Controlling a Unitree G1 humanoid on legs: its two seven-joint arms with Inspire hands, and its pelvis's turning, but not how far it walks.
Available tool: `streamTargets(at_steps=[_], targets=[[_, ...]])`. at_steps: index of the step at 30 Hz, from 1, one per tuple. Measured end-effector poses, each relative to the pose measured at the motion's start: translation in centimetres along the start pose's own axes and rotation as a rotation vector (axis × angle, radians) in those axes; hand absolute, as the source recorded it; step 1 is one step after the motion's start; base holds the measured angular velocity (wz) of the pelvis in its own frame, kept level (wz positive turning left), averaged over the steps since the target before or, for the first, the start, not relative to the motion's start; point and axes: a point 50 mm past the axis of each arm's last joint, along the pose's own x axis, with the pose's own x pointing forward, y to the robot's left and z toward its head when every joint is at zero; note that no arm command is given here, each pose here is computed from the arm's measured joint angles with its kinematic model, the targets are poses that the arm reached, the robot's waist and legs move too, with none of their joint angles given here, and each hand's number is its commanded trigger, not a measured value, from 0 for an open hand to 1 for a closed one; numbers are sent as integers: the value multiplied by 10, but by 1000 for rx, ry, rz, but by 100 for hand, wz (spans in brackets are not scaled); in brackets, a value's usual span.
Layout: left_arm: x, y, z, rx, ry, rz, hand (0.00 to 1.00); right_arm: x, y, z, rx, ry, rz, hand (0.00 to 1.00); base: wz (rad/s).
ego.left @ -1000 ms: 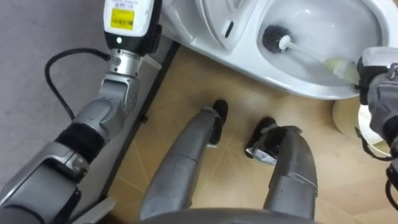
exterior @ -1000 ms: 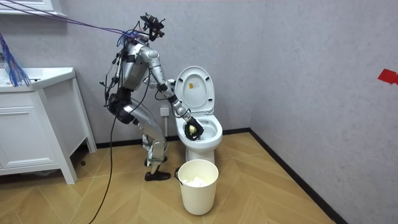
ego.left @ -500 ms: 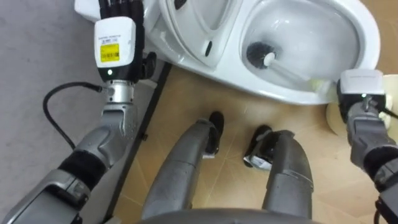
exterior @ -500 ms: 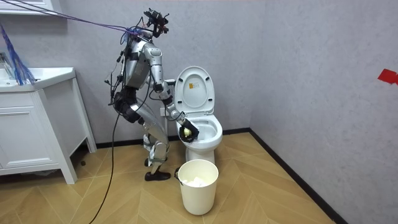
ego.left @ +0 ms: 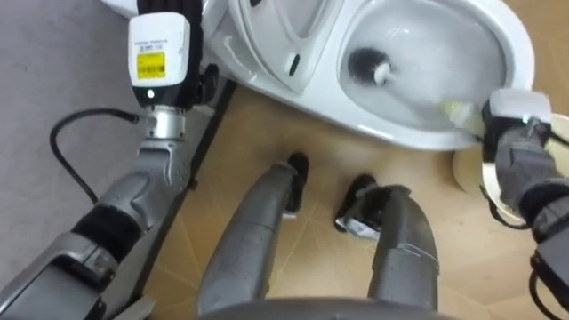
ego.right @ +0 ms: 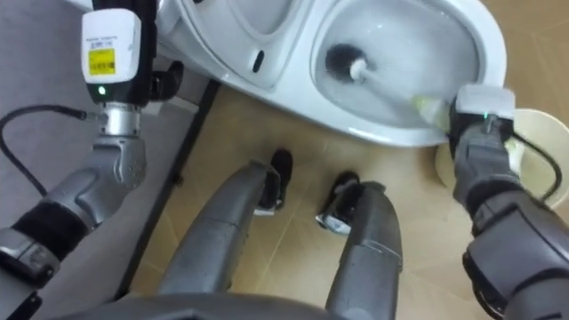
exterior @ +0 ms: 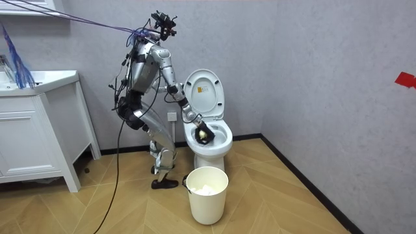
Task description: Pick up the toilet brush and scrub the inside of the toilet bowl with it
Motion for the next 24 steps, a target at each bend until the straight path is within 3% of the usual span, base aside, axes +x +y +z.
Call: streamTargets(at_steps=[4, 17, 20, 24], targets=[[5, 6, -3, 15, -8, 23, 0, 6, -19, -3, 10, 7, -45, 100, 1], [10, 5, -4, 29, -13, -28, 0, 6, -20, -4, -7, -19, -24, 100, 2], [10, 0, 1, 11, -8, -65, 0, 4, -12, -5, -60, -29, 11, 100, 5], [7, -12, 13, -24, 0, -113, 0, -7, 21, -17, -212, -35, 122, 100, -7]])
